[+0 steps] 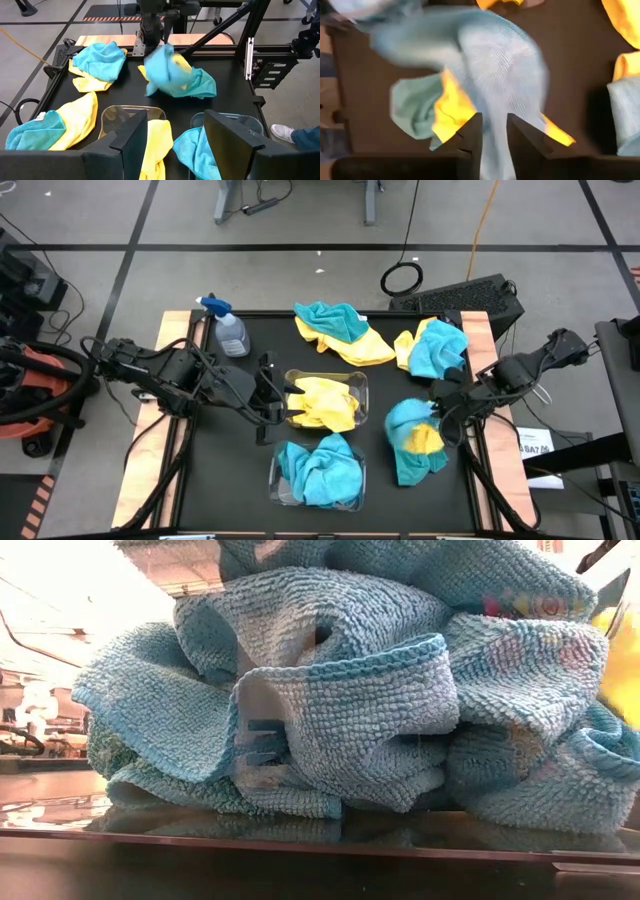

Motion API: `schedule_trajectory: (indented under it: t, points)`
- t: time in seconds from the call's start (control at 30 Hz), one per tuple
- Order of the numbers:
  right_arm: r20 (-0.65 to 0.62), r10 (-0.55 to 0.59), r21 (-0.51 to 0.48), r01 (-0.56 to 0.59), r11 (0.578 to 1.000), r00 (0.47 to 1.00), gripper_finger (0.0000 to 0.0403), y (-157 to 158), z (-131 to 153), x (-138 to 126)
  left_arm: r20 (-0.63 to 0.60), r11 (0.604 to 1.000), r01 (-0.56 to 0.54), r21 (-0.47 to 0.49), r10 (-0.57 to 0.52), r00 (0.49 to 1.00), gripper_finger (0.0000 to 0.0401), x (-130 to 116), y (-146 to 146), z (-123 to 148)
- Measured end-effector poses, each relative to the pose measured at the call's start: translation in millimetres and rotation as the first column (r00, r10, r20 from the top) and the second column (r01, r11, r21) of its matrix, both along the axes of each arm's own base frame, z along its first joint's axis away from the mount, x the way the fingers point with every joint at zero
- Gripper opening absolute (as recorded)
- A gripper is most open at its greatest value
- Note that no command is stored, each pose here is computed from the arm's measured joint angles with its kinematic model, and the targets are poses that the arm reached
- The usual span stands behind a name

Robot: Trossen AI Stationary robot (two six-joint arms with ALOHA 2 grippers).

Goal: Sort microfiber towel by color & place in baskets
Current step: Put the blue microfiber cloth into the bottom transparent bin

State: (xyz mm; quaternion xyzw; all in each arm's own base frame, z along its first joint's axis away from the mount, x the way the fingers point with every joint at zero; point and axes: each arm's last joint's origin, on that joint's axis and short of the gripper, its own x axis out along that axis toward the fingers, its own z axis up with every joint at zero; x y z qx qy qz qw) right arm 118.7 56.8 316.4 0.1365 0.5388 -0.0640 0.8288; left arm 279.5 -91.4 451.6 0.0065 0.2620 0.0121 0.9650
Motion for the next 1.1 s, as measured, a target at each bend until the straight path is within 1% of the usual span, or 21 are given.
schedule_trajectory:
  t: [0.1,0.2,0.33,0.43,0.5,0.57,0.77,0.87,0.97,1.1]
  points:
    - [-0.056,0.003,-0.016,-0.004,1.0,0.998,0.0087,1.5,-12.3,2.1,-0.001,1.0,0.0,0.001,0.0,1.0,0.0201,0.0,0.0,-0.1]
    - [-0.106,0.017,-0.015,-0.019,1.0,0.994,0.0062,3.4,-26.3,4.2,-0.001,1.0,0.0,0.002,0.0,1.0,0.0201,-0.1,0.0,-0.1]
    - [-0.065,0.028,0.013,-0.027,1.0,0.998,0.0019,7.6,-41.0,11.5,-0.001,1.0,0.003,0.008,-0.003,1.0,0.0201,-0.1,0.1,-0.1]
    - [-0.03,0.017,-0.019,-0.018,1.0,0.999,0.002,7.8,-47.4,14.8,-0.001,1.0,0.003,0.009,-0.003,1.0,0.0201,-0.1,0.1,-0.1]
    - [-0.009,0.0,-0.057,0.0,0.998,1.0,0.0038,6.7,-48.3,15.6,-0.001,1.0,0.003,0.009,-0.002,1.0,0.0201,-0.1,0.1,-0.1]
    - [0.009,-0.014,-0.09,0.015,0.996,1.0,0.007,5.7,-48.1,16.1,-0.001,1.0,0.002,0.008,-0.002,1.0,0.0201,-0.1,0.1,-0.1]
    - [0.006,-0.016,-0.097,0.016,0.995,1.0,0.0196,5.4,-48.3,15.9,-0.001,1.0,0.001,0.007,-0.001,1.0,0.0201,-0.1,0.1,0.0]
    - [-0.005,-0.017,-0.1,0.017,0.995,1.0,0.0246,5.3,-53.1,15.5,0.0,1.0,-0.001,0.003,0.001,1.0,0.0201,-0.1,0.1,0.0]
    - [-0.04,-0.043,-0.106,0.039,0.994,0.998,0.0273,4.4,-68.1,13.6,-0.001,1.0,-0.002,0.003,0.002,1.0,0.0201,0.2,0.0,-0.2]
    - [-0.076,-0.088,-0.096,0.08,0.992,0.993,0.0274,3.6,-97.7,11.3,-0.002,1.0,-0.002,0.003,0.002,1.0,0.0201,0.4,-0.1,-0.4]
